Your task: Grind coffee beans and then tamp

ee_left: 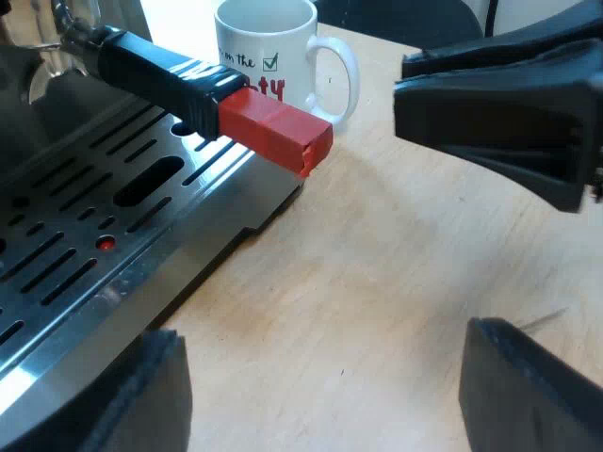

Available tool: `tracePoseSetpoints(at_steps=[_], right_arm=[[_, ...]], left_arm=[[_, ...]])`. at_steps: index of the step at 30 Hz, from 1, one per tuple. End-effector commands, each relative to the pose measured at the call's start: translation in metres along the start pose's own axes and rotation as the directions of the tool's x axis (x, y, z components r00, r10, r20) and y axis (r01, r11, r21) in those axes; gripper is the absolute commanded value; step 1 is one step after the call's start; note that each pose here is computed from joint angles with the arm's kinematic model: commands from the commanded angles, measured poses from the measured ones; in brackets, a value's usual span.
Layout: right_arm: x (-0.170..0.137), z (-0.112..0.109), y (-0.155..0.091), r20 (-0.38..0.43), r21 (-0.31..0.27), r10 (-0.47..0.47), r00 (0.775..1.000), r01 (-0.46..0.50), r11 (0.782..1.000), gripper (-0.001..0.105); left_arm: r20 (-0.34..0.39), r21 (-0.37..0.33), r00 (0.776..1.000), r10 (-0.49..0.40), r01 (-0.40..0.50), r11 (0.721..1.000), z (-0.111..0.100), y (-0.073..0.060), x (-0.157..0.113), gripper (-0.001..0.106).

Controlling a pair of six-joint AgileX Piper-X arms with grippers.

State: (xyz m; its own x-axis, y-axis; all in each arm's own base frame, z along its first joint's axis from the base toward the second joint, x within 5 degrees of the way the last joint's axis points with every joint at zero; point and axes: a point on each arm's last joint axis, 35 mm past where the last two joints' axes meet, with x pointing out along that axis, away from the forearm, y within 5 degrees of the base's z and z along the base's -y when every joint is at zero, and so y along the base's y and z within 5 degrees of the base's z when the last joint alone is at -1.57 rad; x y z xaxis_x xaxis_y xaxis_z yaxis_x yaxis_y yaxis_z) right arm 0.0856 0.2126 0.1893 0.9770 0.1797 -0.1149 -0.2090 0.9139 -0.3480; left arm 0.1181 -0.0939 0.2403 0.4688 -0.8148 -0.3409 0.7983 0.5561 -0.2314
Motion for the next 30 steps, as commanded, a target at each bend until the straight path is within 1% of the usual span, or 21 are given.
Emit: tracePoseSetpoints(at_steps=[1, 6, 8, 9, 11, 12, 15, 17, 23, 24, 25, 27, 28, 30], right_arm=[[-0.009, 0.011, -0.001, 0.031, 0.002, 0.018, 0.999, -0.018, 1.0, 0.016], [-0.021, 0.016, -0.005, 0.041, -0.015, 0.058, 0.997, -0.058, 0.998, 0.017], [-0.026, 0.02, -0.008, 0.048, -0.017, 0.074, 0.996, -0.073, 0.997, 0.025], [-0.027, 0.02, -0.009, 0.05, -0.024, 0.078, 0.996, -0.077, 0.997, 0.028], [-0.032, 0.025, -0.013, 0.057, -0.028, 0.092, 0.994, -0.09, 0.996, 0.045], [-0.032, 0.025, -0.013, 0.055, -0.032, 0.092, 0.994, -0.09, 0.995, 0.045], [-0.035, 0.027, -0.018, 0.058, -0.029, 0.095, 0.994, -0.094, 0.995, 0.054], [-0.037, 0.032, -0.024, 0.059, -0.026, 0.092, 0.994, -0.09, 0.996, 0.055], [-0.038, 0.046, -0.029, 0.04, -0.067, 0.091, 0.995, -0.088, 0.994, 0.055], [-0.039, 0.066, -0.029, 0.021, -0.094, 0.116, 0.993, -0.113, 0.989, 0.055], [-0.039, 0.069, -0.029, 0.021, -0.081, 0.118, 0.993, -0.116, 0.99, 0.055], [-0.039, 0.078, -0.03, 0.011, -0.034, 0.138, 0.99, -0.138, 0.99, 0.055], [-0.039, 0.079, -0.03, 0.004, -0.033, 0.141, 0.99, -0.141, 0.989, 0.055], [-0.04, 0.087, -0.031, -0.019, -0.05, 0.155, 0.988, -0.155, 0.987, 0.055]], left_arm=[[0.009, -0.001, 1.0, -0.019, 0.019, 1.0, 0.002, -0.002, 0.0, 0.062], [0.009, -0.001, 1.0, -0.019, 0.019, 1.0, 0.002, -0.002, 0.0, 0.062], [0.017, -0.002, 1.0, -0.02, 0.02, 1.0, 0.002, -0.002, -0.002, 0.062], [0.019, -0.001, 1.0, -0.02, 0.02, 1.0, 0.003, -0.002, -0.002, 0.062], [0.034, 0.007, 0.999, -0.021, 0.021, 1.0, 0.004, -0.004, -0.005, 0.062], [0.042, 0.009, 0.999, -0.022, 0.022, 1.0, 0.005, -0.005, -0.006, 0.062], [0.075, 0.021, 0.997, -0.025, 0.024, 1.0, 0.008, -0.008, -0.012, 0.062], [0.082, 0.024, 0.996, -0.026, 0.024, 0.999, 0.008, -0.009, -0.015, 0.062], [0.062, 0.014, 0.998, -0.024, 0.023, 1.0, 0.002, -0.015, -0.028, 0.062], [0.06, 0.013, 0.998, -0.024, 0.023, 1.0, 0.001, -0.016, -0.031, 0.062], [0.06, 0.013, 0.998, -0.024, 0.023, 1.0, 0.0, -0.017, -0.032, 0.062], [0.08, 0.023, 0.996, -0.026, 0.024, 0.999, 0.001, -0.019, -0.036, 0.062], [0.088, 0.027, 0.996, -0.027, 0.025, 0.999, 0.001, -0.019, -0.038, 0.062], [0.105, 0.036, 0.994, -0.029, 0.025, 0.999, 0.002, -0.021, -0.042, 0.062]])
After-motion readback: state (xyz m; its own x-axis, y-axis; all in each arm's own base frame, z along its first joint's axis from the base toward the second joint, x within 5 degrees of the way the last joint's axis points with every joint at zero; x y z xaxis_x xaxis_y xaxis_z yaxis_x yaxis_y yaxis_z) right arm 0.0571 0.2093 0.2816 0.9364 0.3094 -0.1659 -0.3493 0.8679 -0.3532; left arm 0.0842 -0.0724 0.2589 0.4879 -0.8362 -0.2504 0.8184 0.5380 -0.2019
